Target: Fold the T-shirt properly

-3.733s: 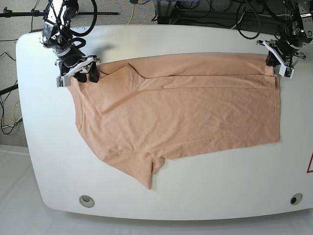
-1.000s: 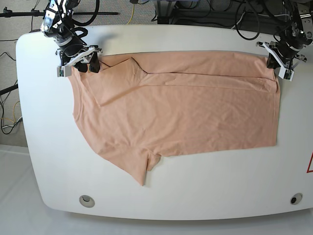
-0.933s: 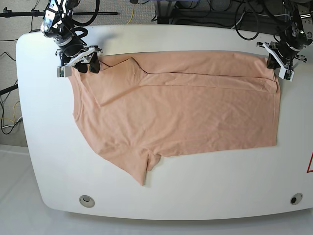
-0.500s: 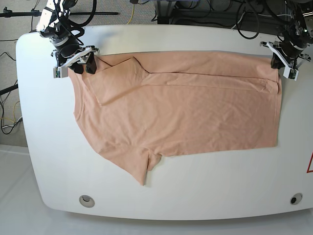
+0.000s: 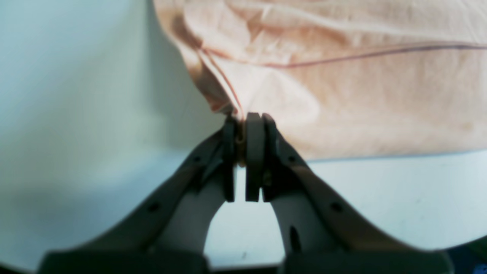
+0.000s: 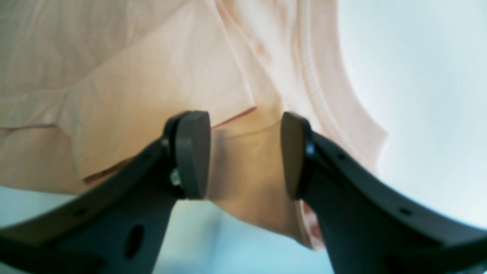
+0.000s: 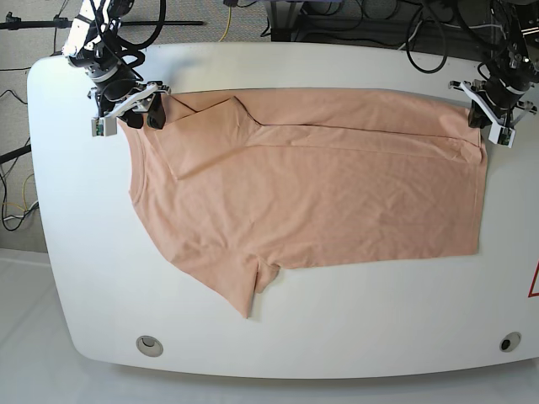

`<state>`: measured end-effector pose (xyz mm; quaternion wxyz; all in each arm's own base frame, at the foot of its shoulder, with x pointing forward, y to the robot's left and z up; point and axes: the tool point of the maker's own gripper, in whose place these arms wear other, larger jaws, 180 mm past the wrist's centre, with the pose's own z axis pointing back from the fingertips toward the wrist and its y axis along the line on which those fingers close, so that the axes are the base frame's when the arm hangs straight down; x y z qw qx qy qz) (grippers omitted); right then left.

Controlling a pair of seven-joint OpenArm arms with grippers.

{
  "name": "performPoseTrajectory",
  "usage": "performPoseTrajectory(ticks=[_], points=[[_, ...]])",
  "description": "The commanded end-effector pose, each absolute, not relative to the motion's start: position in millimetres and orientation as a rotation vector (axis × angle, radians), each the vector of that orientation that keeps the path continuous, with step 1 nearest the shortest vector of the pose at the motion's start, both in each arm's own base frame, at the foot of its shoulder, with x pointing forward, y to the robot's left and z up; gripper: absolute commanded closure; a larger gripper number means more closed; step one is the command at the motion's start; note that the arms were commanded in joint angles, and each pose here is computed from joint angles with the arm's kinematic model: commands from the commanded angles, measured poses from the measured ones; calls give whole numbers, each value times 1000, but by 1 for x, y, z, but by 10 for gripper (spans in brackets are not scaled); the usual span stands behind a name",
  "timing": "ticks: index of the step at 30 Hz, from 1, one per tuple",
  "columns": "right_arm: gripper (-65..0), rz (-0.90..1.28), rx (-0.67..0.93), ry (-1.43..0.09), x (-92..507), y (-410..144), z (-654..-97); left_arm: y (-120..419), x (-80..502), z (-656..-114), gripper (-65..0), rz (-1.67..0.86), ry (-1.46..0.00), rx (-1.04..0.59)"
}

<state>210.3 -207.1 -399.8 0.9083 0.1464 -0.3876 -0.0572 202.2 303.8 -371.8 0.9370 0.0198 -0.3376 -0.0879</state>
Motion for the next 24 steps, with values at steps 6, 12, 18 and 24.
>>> performPoseTrajectory(ticks=[6,12,18,24], points=[[-293,-137,315,-842,230,-211,-397,302,220,-361,0,-203,-738,42],[-286,-158,327,-816,228,-210,-408,302,221,-359,0,-199,-746,43],[-301,-173,344,-800,224,-206,-415,305,216,-358,0,-198,-748,49],[-301,-163,336,-805,224,-205,-412,306,213,-358,0,-198,-741,52]])
